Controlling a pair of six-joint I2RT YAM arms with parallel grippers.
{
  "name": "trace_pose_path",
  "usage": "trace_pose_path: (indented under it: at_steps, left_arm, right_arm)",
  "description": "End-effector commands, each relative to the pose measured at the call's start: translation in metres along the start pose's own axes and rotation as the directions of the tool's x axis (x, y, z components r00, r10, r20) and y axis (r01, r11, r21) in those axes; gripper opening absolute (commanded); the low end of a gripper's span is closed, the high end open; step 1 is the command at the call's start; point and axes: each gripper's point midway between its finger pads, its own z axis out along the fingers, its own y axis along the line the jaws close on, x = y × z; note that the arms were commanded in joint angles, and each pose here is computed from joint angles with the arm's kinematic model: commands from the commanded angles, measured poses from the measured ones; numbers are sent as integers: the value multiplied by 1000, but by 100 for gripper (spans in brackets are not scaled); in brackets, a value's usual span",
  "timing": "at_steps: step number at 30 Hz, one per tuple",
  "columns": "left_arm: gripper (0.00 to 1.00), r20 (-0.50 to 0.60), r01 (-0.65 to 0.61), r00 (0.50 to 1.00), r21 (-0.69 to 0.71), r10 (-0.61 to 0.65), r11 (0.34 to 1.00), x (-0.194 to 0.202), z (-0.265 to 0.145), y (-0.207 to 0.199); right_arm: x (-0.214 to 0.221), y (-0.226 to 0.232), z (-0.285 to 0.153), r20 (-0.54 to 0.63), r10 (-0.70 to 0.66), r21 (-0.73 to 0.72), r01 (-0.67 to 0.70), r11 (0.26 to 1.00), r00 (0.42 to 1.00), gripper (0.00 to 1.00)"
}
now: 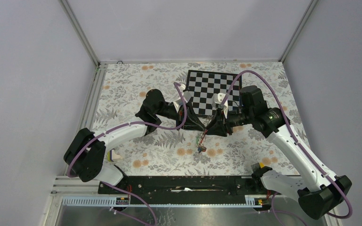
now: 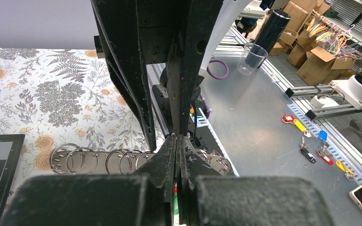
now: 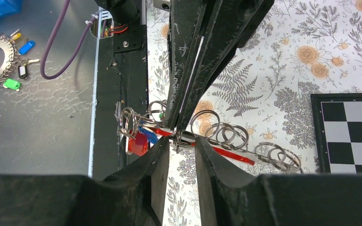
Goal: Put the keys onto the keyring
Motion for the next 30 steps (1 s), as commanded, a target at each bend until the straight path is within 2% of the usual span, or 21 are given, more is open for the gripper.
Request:
trace_pose_path:
  at_steps: [1, 9, 19, 23, 27, 30]
  left_arm:
    - [0, 18, -61, 998, 13, 60, 998, -9, 2, -2]
    - [0, 25, -59, 998, 8, 59, 998, -10, 3, 0]
    - [0, 30, -60, 998, 2, 59, 998, -10, 2, -1]
    - [0, 31, -60, 998, 0, 60, 998, -10, 1, 0]
    - [0, 30, -61, 998, -4, 61, 998, -8, 0, 0]
    - [0, 27, -63, 998, -13, 63, 998, -7, -2, 2]
  right_arm:
    - [-17, 5, -4, 46, -47, -23, 48, 999, 998, 32]
    - [-8, 5, 2, 46, -12, -43, 14, 999, 999, 26]
    - [1, 1, 5, 33, -2, -29, 3, 1000, 999, 23]
    - [-1, 1, 5, 38, 1, -24, 0, 1000, 999, 15]
    - [-5, -1, 4, 41, 3, -20, -2, 1000, 999, 4]
    - [-8, -4, 1, 31, -2, 5, 2, 1000, 1000, 0]
